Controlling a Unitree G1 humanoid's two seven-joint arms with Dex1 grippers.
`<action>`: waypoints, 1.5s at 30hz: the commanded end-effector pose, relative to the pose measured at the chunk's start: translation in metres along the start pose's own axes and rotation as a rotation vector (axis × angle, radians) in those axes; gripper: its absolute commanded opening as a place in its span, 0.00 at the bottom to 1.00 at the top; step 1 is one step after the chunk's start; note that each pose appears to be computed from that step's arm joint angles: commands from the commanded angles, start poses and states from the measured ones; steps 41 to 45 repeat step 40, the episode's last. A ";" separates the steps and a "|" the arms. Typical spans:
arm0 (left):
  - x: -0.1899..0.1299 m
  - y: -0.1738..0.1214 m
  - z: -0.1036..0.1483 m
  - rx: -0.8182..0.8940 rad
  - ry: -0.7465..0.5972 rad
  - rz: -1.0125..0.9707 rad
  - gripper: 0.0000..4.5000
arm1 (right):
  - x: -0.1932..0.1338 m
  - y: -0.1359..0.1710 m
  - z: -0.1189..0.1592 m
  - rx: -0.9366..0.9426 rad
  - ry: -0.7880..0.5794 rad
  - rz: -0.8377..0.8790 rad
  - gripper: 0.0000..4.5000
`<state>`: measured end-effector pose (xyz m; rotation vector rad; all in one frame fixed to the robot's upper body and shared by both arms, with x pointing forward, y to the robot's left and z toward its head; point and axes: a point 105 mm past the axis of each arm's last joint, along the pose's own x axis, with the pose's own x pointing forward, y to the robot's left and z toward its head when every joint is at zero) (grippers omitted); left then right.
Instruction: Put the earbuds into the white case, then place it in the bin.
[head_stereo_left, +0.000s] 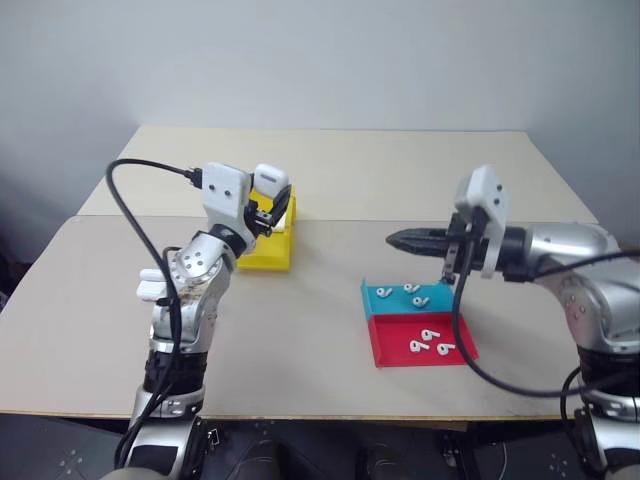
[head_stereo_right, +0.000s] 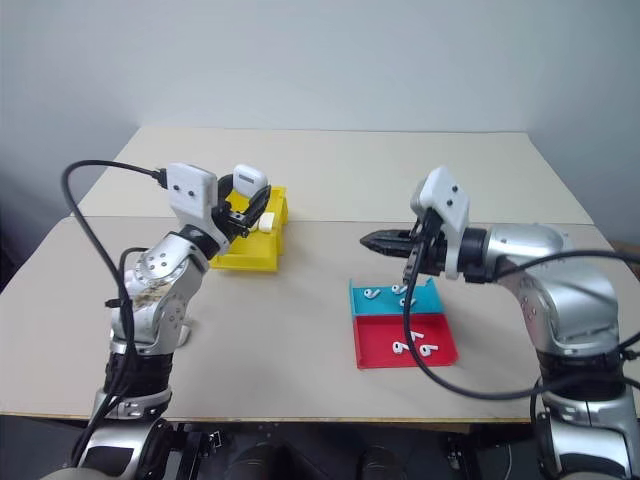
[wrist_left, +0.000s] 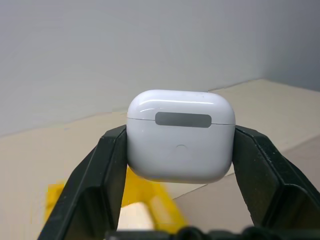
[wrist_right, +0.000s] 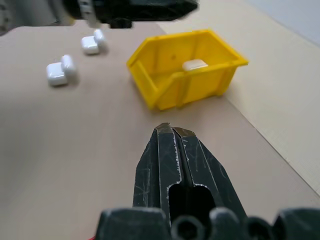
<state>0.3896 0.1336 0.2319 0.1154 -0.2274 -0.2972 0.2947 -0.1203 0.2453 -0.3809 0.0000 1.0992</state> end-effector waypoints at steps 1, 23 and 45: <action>0.011 0.007 -0.003 0.061 0.059 0.077 0.63 | -0.006 0.005 0.021 -0.062 -0.060 -0.021 0.00; -0.026 0.020 0.022 -0.005 0.061 -0.156 0.99 | -0.009 -0.002 0.009 -0.075 -0.034 -0.073 0.00; -0.157 0.034 0.044 0.110 0.201 -0.551 0.99 | -0.024 0.002 -0.012 -0.050 -0.058 -0.103 0.00</action>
